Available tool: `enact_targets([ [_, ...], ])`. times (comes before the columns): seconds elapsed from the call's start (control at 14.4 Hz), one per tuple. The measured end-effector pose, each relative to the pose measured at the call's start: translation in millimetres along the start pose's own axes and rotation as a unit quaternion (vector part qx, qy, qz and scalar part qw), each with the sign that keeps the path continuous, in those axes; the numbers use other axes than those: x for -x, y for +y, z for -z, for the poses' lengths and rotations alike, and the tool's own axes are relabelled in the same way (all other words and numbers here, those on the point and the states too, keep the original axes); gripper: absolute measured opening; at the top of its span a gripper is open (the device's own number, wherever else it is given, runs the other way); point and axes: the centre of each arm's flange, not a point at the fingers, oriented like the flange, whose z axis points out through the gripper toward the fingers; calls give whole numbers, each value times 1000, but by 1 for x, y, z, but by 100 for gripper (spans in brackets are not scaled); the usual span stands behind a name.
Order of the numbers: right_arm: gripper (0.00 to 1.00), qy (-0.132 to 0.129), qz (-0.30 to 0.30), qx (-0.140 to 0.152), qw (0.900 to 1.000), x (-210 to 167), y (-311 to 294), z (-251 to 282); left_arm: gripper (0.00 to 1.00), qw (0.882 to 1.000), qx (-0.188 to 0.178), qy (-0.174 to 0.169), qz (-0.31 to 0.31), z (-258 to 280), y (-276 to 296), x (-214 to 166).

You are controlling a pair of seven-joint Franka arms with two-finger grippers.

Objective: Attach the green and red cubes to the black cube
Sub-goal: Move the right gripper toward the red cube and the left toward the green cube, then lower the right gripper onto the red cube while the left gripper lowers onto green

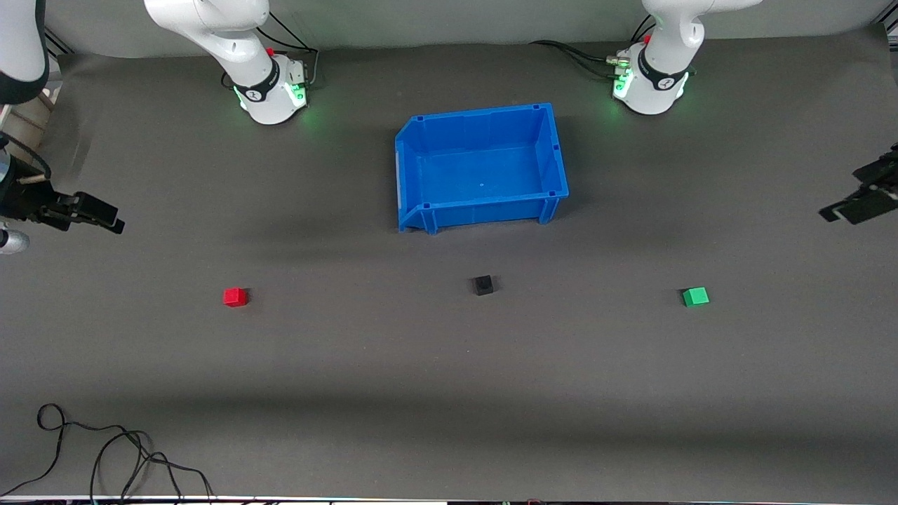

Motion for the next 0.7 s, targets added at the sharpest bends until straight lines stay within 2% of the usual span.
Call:
enact_targets([
  [0.14, 100, -8, -76, 1, 997, 0, -2, -9, 100, 996, 7, -16, 82, -8, -1, -3],
  [0.28, 100, -19, -178, 5, 984, 3, -14, -19, 100, 985, 21, -37, 167, -15, 1, -9],
  [0.42, 100, -35, -289, 15, 957, 7, -21, -37, 100, 971, 32, -54, 232, -26, -2, -22],
  [0.56, 100, -48, -389, 27, 920, 9, -21, -54, 100, 959, 39, -64, 272, -49, -5, -39],
  [0.7, 100, -58, -456, 40, 887, 6, -22, -77, 100, 947, 57, -84, 304, -82, -13, -59],
])
